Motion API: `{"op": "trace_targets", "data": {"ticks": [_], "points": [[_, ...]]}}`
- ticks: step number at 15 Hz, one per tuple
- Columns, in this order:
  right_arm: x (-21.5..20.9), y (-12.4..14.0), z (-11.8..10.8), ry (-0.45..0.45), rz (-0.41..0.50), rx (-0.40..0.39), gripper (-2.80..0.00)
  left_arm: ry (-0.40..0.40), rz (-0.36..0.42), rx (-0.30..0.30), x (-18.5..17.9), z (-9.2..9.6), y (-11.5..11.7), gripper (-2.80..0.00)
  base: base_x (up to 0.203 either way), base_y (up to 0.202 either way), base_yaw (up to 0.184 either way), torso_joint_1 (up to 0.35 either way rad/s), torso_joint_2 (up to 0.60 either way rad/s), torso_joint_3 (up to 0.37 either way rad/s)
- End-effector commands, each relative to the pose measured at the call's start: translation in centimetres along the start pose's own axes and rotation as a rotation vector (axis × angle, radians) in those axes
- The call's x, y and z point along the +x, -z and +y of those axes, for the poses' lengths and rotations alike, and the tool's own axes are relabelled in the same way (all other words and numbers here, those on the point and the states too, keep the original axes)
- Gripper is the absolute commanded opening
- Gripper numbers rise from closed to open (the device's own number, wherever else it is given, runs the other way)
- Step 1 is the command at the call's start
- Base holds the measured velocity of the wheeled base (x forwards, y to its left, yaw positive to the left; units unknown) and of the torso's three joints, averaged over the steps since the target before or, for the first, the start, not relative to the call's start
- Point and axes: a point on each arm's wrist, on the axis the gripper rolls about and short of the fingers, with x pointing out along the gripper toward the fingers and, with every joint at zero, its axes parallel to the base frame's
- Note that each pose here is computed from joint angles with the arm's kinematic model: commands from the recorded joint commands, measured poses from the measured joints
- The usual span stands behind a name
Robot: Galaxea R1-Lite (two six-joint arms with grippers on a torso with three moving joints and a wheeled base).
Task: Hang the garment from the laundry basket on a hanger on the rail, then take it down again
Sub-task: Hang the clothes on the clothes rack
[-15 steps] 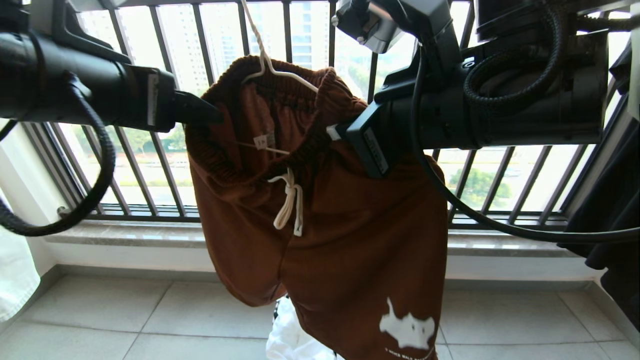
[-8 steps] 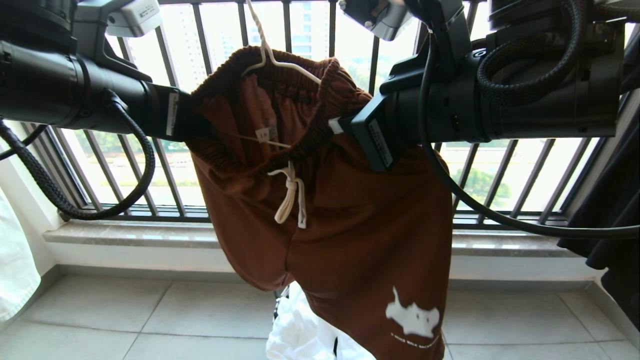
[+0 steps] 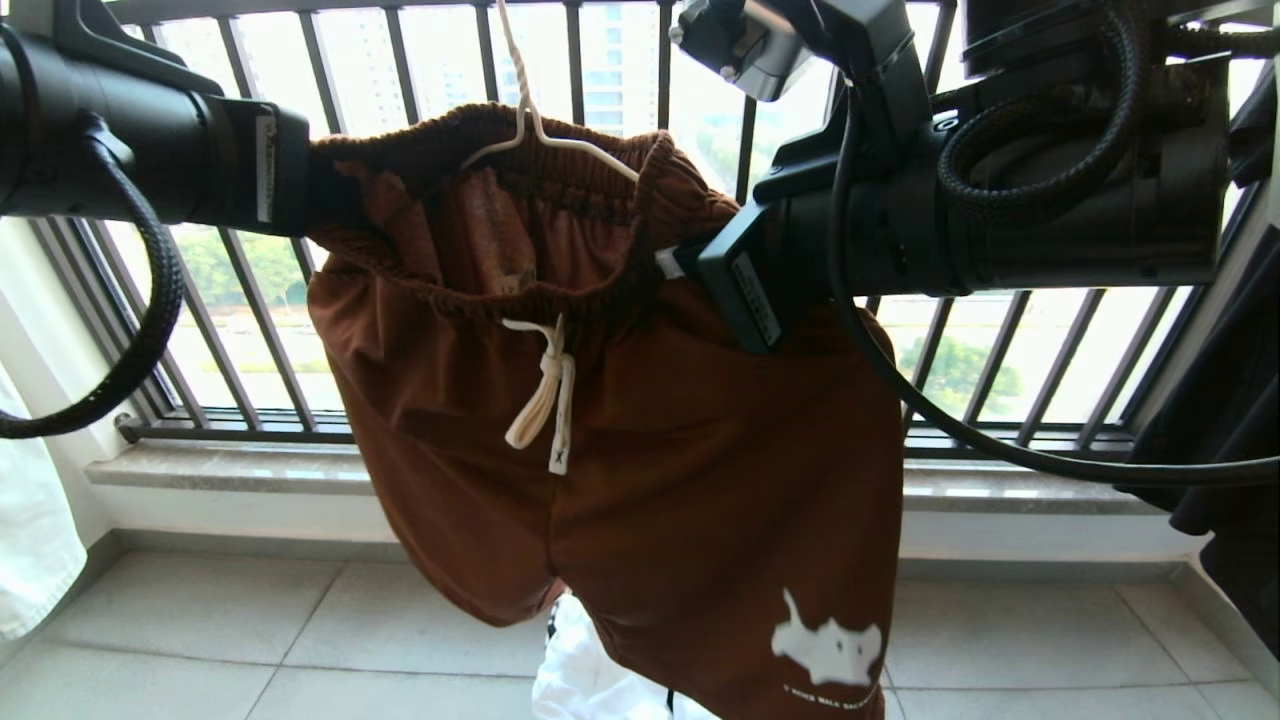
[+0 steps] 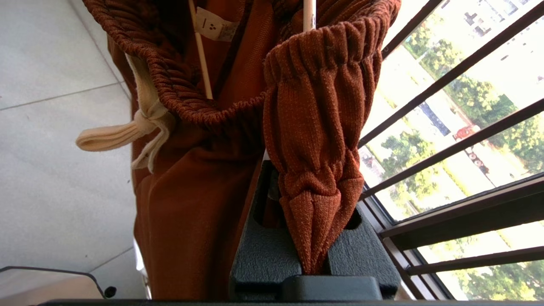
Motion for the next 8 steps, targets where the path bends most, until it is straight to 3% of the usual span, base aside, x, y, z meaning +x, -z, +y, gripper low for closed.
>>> {"op": "trace_targets", "data": {"ticks": [1,5,8], "points": [[0.1,0.2,0.2,-0.006,0.013,-0.004,-2.80,0.008,-0.034,-0.007,-0.2,0.0,-0.9,-2.80,0.000,0.000,0.000,0.000,0.00,0.000],[0.0,0.7,0.4,-0.013,0.028,-0.009,-2.80,-0.003,-0.080,-0.015,0.9,0.0,-2.6,-2.80,0.000,0.000,0.000,0.000,0.00,0.000],[-0.8,0.6,0.3,-0.012,0.020,-0.008,-2.80,-0.073,-0.079,-0.016,2.0,0.1,-2.9,-2.80,0.000,0.000,0.000,0.000,0.00,0.000]]}}
